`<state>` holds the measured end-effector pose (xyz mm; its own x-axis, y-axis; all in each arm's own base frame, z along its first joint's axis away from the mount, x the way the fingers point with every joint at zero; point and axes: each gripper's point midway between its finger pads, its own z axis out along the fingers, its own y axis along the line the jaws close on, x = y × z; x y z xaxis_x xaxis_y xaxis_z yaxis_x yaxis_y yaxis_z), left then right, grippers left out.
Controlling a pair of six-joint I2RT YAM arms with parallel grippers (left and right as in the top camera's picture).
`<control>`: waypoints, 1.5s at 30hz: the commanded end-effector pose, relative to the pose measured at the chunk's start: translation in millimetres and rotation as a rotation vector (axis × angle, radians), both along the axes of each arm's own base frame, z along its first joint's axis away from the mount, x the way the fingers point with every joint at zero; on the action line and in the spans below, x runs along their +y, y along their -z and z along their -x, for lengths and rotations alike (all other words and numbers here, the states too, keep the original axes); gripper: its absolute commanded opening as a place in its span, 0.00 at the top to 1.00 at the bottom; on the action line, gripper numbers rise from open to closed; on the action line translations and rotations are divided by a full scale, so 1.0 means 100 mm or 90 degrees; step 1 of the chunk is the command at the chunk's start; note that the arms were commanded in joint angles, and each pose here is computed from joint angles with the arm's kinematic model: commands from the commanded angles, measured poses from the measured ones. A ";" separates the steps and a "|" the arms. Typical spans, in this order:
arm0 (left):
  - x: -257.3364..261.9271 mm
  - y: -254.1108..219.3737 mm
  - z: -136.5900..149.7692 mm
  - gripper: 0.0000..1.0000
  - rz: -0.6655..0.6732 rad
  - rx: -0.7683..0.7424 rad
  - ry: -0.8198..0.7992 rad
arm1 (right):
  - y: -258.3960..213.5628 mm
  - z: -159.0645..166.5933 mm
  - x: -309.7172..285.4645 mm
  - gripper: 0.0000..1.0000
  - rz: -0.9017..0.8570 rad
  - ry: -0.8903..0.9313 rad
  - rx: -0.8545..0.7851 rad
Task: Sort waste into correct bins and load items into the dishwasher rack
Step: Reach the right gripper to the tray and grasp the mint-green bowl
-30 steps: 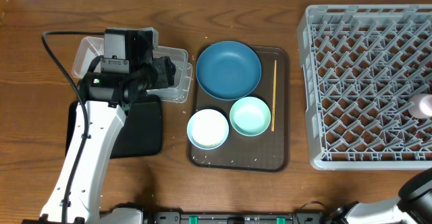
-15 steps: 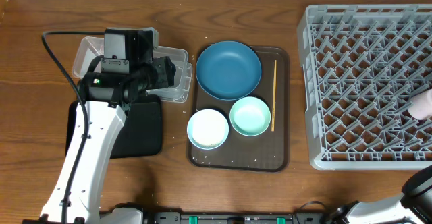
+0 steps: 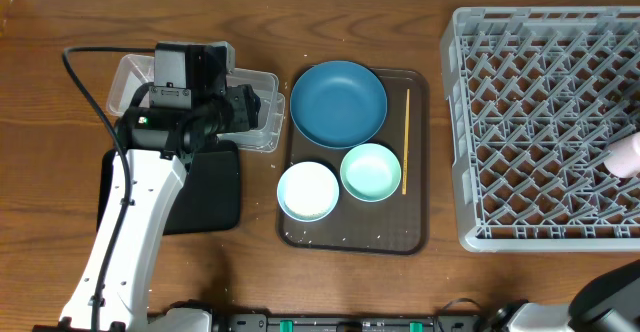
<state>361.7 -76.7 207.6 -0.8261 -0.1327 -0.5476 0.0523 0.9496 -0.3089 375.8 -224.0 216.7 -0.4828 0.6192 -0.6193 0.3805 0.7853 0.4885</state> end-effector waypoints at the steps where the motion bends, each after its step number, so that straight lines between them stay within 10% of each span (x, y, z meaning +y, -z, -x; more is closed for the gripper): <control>1: 0.04 -0.01 -0.01 0.47 -0.010 -0.003 -0.004 | -0.18 -0.26 0.75 0.43 0.001 -0.164 -0.039; 22: 0.05 0.08 0.08 0.46 -0.013 0.028 -0.004 | 1.05 0.00 3.83 0.39 0.123 -0.687 0.220; 32: 0.05 0.08 0.08 0.46 -0.013 0.028 -0.003 | 1.85 0.41 3.92 0.64 0.192 -0.693 0.444; 39: 0.05 0.08 0.08 0.46 -0.013 0.027 -0.003 | 1.87 0.39 3.83 0.99 0.204 -0.675 0.454; 45: 0.05 0.08 0.08 0.46 -0.013 0.027 -0.003 | 1.76 0.37 3.76 0.99 0.201 -0.662 0.445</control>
<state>353.0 -75.8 201.2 -0.8497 -0.1306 -0.5109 0.0383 0.9510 -0.3067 329.9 159.3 27.0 -0.9187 -0.3913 -0.0541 -0.3940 0.8977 0.1970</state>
